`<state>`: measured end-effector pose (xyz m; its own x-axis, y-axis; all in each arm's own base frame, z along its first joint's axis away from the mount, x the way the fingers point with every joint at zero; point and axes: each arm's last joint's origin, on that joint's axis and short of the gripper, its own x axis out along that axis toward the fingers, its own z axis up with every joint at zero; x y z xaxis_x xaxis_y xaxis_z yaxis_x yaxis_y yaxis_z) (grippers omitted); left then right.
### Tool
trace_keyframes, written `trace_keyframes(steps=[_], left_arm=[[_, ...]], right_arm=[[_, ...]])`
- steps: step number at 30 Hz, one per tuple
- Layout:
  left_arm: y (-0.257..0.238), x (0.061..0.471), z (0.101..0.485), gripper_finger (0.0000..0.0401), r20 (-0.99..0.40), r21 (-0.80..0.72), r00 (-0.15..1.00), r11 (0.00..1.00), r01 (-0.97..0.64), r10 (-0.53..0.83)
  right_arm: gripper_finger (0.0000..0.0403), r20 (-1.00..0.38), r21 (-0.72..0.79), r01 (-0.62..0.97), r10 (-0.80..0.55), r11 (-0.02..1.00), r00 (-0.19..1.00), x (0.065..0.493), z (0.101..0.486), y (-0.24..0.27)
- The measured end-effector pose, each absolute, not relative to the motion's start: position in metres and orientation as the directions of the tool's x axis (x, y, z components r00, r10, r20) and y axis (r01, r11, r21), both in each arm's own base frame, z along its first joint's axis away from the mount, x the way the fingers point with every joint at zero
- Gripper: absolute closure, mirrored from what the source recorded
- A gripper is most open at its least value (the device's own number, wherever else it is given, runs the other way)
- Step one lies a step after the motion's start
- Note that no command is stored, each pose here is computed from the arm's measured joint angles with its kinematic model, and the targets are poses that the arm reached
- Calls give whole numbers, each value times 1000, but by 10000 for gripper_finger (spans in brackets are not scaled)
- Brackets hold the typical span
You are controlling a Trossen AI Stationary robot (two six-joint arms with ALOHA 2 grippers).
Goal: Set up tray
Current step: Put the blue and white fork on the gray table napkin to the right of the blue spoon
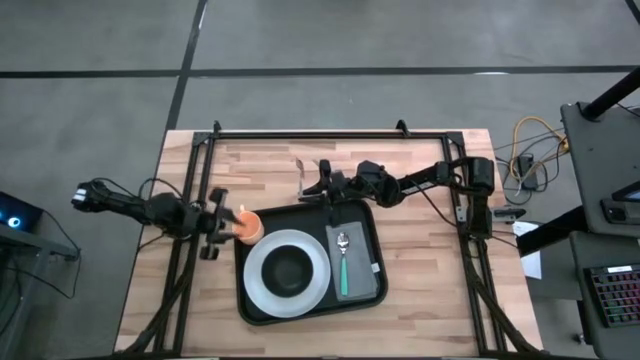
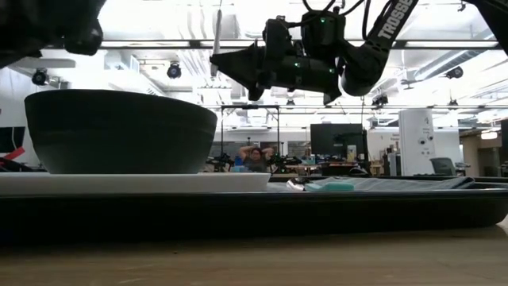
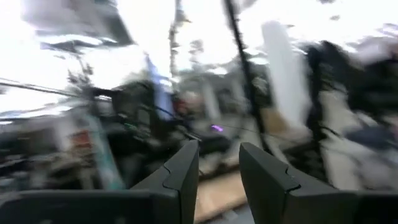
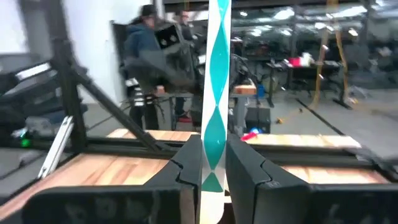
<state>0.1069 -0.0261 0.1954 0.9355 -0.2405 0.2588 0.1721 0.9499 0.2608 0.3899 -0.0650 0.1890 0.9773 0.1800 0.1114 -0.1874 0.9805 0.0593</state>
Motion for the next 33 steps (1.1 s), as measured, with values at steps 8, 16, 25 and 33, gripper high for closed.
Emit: trace_keyframes(steps=[8,16,25,33], left_arm=[[-23,104,215,303,426,210,894,976,55,-142],[-27,128,236,303,331,209,939,978,26,-95],[-30,182,281,303,213,274,945,913,-302,248],[-21,230,280,303,-47,307,778,750,-585,626]], right_arm=[[369,111,24,-190,186,981,976,391,190,-65],[369,126,0,-229,227,974,966,393,195,-64],[369,122,-2,-242,241,970,963,394,195,-63],[353,107,5,-244,242,970,964,394,194,-63]])
